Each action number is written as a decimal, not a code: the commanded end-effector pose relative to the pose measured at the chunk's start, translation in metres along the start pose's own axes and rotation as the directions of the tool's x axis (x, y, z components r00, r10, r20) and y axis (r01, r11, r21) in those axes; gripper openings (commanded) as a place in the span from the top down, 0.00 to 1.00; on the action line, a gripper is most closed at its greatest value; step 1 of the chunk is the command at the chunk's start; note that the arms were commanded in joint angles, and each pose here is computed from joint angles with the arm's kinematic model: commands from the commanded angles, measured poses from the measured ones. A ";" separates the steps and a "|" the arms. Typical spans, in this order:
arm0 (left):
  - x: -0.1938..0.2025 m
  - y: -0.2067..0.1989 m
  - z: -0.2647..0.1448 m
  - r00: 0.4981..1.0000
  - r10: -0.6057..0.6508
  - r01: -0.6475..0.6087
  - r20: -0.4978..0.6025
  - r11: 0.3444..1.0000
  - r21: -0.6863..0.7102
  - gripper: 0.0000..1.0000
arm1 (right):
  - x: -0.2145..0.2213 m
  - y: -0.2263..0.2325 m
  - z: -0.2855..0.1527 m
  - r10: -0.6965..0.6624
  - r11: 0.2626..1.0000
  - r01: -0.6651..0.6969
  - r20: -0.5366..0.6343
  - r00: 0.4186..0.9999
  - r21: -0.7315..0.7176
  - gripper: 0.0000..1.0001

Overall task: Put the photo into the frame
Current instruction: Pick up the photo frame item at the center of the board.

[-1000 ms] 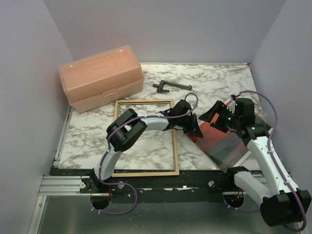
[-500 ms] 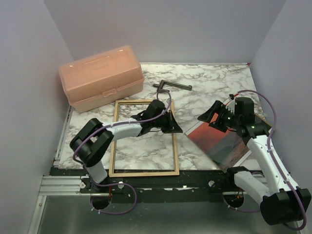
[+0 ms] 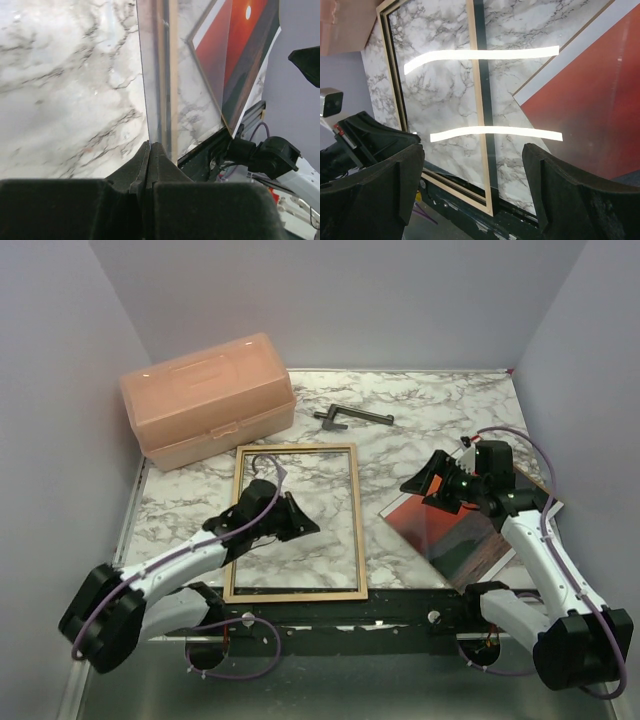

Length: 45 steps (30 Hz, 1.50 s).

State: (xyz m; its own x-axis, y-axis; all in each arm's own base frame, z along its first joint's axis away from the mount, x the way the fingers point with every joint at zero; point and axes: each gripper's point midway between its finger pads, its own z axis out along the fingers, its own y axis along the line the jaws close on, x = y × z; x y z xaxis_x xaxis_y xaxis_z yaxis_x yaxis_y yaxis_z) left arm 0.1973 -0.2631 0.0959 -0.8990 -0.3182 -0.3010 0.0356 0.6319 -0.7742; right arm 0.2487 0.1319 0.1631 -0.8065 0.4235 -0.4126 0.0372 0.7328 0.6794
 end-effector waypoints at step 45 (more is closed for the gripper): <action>0.016 0.082 -0.075 0.996 0.010 0.018 0.093 0.955 -0.296 0.09 | 0.034 -0.035 0.094 0.044 0.986 -0.089 -0.294 0.955 -0.142 0.20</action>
State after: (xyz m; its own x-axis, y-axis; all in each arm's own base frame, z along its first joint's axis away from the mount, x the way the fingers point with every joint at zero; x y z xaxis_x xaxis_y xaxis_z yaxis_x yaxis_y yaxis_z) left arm 0.1498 -0.1555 0.0642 -0.8489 -0.3914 -0.3553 -0.1467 0.8202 -0.5529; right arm 0.2549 0.1601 0.0580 -0.9369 0.3192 -0.1426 0.1117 0.6599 0.7430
